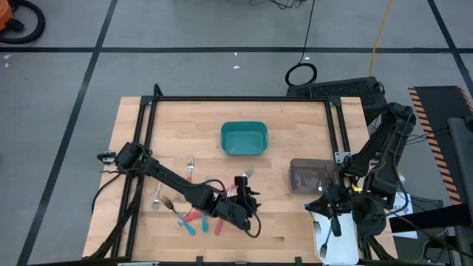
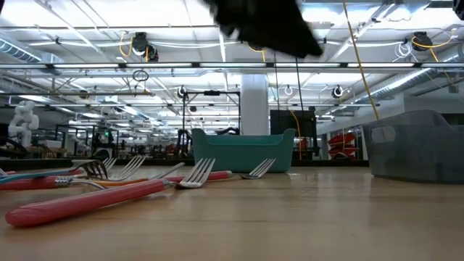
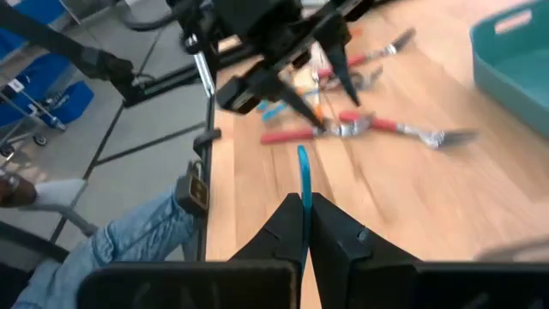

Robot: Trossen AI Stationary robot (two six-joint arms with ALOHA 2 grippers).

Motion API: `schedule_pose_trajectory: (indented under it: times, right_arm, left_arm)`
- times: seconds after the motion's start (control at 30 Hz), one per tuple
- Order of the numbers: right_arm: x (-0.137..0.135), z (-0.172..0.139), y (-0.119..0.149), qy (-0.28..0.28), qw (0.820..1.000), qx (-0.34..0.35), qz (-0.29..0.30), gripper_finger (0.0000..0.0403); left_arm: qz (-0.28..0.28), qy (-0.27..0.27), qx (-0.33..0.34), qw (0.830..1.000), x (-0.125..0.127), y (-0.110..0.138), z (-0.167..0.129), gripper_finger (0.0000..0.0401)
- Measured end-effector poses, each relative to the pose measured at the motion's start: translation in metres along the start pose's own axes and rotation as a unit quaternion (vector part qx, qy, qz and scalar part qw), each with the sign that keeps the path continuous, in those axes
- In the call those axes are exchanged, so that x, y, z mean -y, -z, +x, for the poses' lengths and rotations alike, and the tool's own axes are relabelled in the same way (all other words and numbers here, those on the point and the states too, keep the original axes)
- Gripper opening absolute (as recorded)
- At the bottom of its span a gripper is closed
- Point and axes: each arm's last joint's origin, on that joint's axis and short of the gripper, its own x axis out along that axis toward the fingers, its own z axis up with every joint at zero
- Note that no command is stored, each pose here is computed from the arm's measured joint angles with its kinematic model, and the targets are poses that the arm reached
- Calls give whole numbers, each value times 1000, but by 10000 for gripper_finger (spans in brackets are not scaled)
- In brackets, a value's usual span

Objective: Sort silverware by color (type)
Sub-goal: Put the blue fork into the white bin

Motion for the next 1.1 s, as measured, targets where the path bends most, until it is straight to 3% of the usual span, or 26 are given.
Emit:
schedule_pose_trajectory:
  times: [0.13, 0.23, 0.4, 0.53, 0.6, 0.73, 0.97, 1.1]
  right_arm:
    - [3, -8, 8, 2, 1000, -18, 10, 5]
    - [4, -13, 14, -1, 999, -29, 30, 5]
    - [7, -21, 22, 4, 998, -46, 53, 5]
    - [15, -23, 29, 37, 996, -56, 53, 5]
    - [17, -22, 34, 56, 995, -58, 52, 5]
    - [19, -22, 42, 77, 994, -60, 58, 5]
    - [14, -21, 60, 91, 992, -63, 61, 9]
    - [11, -19, 70, 99, 990, -63, 75, 9]
  left_arm:
    - [-38, 23, 29, 999, -11, 23, 2, 141]
    - [-76, 55, 92, 991, -26, 23, -15, 123]
    - [-96, 70, 135, 984, -43, 34, -45, 113]
    - [-126, 163, 281, 937, -43, 32, -75, 113]
    - [-126, 183, 320, 921, -42, 36, -84, 113]
    - [-123, 192, 299, 926, -37, 42, -84, 113]
    - [-71, 197, 197, 958, -28, 33, -75, 113]
    - [-86, 201, 157, 963, -28, 25, -75, 113]
